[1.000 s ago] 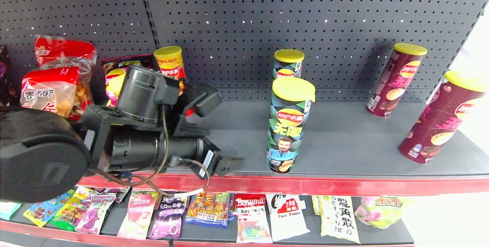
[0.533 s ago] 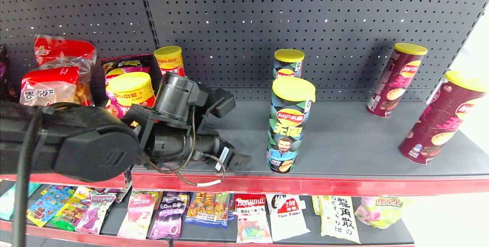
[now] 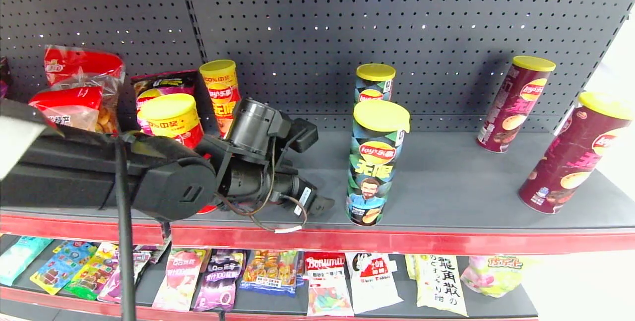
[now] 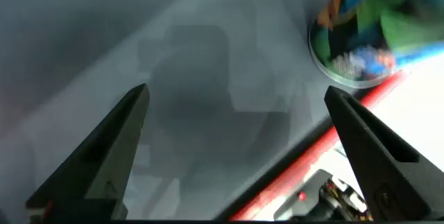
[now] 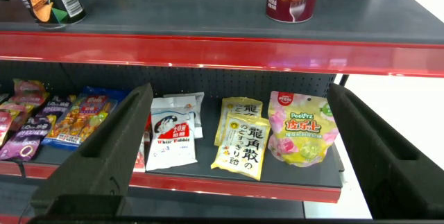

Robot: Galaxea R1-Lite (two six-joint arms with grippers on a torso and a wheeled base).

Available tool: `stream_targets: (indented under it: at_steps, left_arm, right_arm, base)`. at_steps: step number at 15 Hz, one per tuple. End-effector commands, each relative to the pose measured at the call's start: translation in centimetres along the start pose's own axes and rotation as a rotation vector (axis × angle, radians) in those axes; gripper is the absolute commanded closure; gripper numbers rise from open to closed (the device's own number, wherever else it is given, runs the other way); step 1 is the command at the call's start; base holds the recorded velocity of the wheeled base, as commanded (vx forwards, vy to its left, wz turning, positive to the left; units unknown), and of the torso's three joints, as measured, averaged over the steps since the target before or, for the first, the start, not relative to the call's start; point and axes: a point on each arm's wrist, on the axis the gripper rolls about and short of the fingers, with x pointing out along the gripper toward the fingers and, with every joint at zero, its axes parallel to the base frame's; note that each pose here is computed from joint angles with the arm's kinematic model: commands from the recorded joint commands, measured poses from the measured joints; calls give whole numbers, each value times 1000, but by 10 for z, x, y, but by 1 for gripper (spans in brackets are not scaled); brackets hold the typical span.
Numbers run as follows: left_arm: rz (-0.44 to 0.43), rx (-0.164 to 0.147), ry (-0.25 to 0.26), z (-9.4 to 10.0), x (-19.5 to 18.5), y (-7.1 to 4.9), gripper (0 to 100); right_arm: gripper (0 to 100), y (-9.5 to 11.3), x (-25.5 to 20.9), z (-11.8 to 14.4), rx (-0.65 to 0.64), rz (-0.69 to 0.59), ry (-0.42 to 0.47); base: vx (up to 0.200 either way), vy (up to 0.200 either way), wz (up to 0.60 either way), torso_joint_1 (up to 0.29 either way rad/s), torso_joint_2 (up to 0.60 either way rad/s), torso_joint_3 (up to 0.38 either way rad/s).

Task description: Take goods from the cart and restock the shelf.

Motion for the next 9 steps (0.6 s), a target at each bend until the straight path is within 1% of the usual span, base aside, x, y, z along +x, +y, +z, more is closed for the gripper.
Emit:
stream_targets:
  at_steps: [1, 4, 6, 9]
  left_arm:
    - [0, 1, -3, 4, 10, 1, 0]
    - [1, 3, -3, 6, 17, 2, 0]
    - [3, 2, 8, 3, 22, 3, 0]
    - [4, 1, 3, 6, 29, 4, 0]
  right_arm:
    - [0, 0, 0, 0, 0, 0, 0]
    - [0, 0, 0, 0, 0, 1, 0]
    - [0, 0, 0, 0, 0, 1, -1]
    - [0, 0, 0, 0, 0, 1, 0]
  base:
    - [0, 0, 0, 0, 0, 0]
    - [0, 0, 0, 0, 0, 0]
    - [0, 0, 0, 0, 0, 0]
    - [0, 0, 0, 0, 0, 0]
